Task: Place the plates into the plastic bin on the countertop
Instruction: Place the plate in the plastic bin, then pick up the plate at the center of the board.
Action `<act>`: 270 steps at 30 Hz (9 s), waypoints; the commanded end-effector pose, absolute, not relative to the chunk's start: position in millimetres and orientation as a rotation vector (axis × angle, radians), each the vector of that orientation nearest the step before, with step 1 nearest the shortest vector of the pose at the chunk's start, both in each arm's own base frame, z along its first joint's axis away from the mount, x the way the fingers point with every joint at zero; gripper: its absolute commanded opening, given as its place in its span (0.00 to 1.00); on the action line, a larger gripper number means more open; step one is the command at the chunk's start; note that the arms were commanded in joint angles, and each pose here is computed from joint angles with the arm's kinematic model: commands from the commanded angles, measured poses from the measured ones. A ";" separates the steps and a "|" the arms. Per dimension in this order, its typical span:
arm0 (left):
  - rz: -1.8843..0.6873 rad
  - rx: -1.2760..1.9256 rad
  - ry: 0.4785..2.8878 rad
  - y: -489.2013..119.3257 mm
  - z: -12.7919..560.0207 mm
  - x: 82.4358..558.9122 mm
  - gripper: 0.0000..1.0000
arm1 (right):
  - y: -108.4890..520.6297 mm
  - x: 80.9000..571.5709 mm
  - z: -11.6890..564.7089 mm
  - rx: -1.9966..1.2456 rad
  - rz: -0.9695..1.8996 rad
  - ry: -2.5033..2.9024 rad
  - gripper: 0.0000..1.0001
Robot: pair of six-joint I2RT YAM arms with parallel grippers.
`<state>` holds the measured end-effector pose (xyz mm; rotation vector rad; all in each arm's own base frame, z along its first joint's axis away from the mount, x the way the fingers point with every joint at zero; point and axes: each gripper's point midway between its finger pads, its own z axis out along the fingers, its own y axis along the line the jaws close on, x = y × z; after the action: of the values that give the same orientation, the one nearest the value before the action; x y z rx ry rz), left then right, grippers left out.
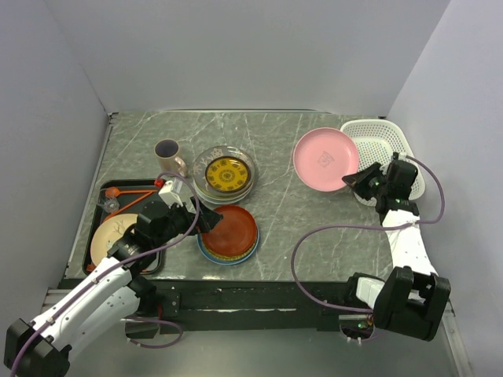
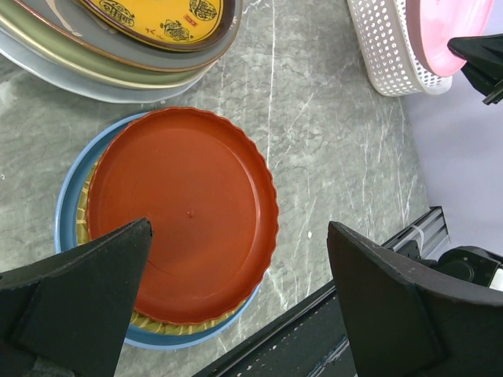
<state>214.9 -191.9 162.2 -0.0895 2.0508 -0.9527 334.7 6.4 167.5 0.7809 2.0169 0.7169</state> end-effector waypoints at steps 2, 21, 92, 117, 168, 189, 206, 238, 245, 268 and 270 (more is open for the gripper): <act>-0.989 -0.064 1.990 -197.8 181.0 219.2 0.99 | -13.2 359.9 199.8 0.768 0.706 1.913 0.00; -0.976 -0.043 1.997 -198.1 186.0 219.9 0.99 | -56.8 379.9 192.9 0.950 0.695 1.845 0.00; -0.990 -0.024 2.027 -210.4 161.9 230.8 0.99 | -159.7 426.1 149.5 1.566 0.467 1.350 0.00; -1.017 -0.022 2.016 -211.5 161.2 227.0 0.99 | -157.0 420.4 111.1 1.563 0.519 1.486 0.07; -1.063 0.021 1.990 -217.1 179.5 222.8 0.99 | -77.0 434.2 202.0 1.090 0.706 1.531 0.51; -1.126 -0.020 1.951 -218.1 196.5 218.2 0.99 | 66.0 341.7 233.1 0.685 0.741 1.659 0.55; -1.109 -0.049 1.963 -214.5 194.7 218.7 0.99 | 99.1 284.5 188.4 0.580 0.795 1.799 0.61; -0.806 -0.336 2.236 -166.2 134.8 204.8 0.99 | 262.8 265.0 120.0 0.075 0.864 2.261 0.64; -0.827 -0.346 2.212 -164.0 141.3 200.6 0.99 | 281.7 261.2 95.1 0.026 0.852 2.342 0.63; -0.828 -0.326 2.251 -170.1 130.2 202.8 0.99 | 287.9 243.8 82.3 -0.029 0.873 2.386 0.52; -0.834 -0.323 2.250 -171.2 130.0 202.9 0.99 | 288.1 243.7 80.7 -0.033 0.867 2.391 0.50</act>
<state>197.9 -166.0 122.3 -0.3342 2.2877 -0.7967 239.2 278.8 71.2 -0.0010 2.4322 0.8411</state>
